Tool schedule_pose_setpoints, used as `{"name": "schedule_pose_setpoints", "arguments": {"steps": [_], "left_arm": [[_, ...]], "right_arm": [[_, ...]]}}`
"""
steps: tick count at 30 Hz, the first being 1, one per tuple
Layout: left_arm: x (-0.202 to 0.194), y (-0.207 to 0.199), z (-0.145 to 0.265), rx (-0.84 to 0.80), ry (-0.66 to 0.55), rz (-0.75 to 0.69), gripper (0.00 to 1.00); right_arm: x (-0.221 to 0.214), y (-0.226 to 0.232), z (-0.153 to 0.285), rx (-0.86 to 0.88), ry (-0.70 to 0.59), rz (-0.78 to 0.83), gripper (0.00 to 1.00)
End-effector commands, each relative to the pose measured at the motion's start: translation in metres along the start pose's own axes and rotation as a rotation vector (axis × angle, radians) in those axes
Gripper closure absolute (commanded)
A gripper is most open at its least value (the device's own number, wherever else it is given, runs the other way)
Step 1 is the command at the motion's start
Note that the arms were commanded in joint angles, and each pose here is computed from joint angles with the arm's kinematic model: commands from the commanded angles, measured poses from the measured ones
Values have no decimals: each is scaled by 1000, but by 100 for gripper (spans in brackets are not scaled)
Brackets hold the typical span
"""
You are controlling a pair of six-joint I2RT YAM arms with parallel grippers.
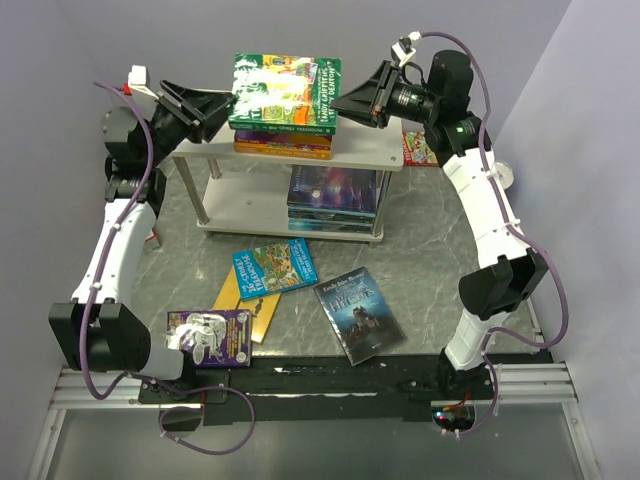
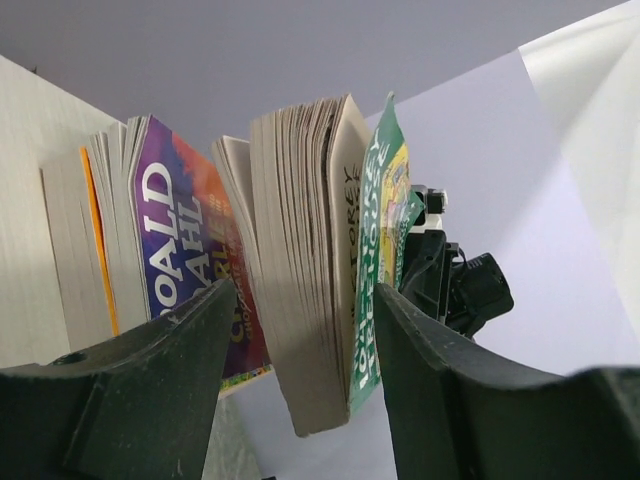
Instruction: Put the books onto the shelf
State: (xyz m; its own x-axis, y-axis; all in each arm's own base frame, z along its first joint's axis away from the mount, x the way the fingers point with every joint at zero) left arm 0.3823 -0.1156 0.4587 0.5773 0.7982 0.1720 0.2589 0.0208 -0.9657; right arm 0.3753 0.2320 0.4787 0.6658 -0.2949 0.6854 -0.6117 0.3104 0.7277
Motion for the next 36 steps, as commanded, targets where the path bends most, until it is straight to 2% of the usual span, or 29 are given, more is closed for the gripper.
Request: {"name": "schedule_pose_setpoints", "arguments": {"steps": [1,5,13,27,36], "left_arm": [[13,-26,11,-45,-41,-99,37],[18,-27,10,-51,-44,-103,35],[28,-23,-6,-54,-27,-89,40],[41,-8,-12,-29,-41,-68,39],[44,1,-17,-25,-26,-44,40]], "right_arm": [[17,25,5,118,-61,79,100],[17,20,2,110,-61,72,100],[15,8,-1,93,-60,51,100],[21,-12,-2,66,-150,10,100],[19,-23,-4,52,-128,4,100]]}}
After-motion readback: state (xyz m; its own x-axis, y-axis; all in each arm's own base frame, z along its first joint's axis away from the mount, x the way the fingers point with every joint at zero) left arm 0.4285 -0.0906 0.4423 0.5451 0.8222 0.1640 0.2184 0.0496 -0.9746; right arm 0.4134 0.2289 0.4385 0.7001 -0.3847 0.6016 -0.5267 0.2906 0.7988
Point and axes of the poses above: each gripper's point midway between its finger pads, its own z axis back along the fingers, its own y axis along the line the jaws close on, x = y × z, the point moved 4 cm from there along z, back along the fingers, and after that the axes turned 14 degrees about z, right-handed, at the moved point
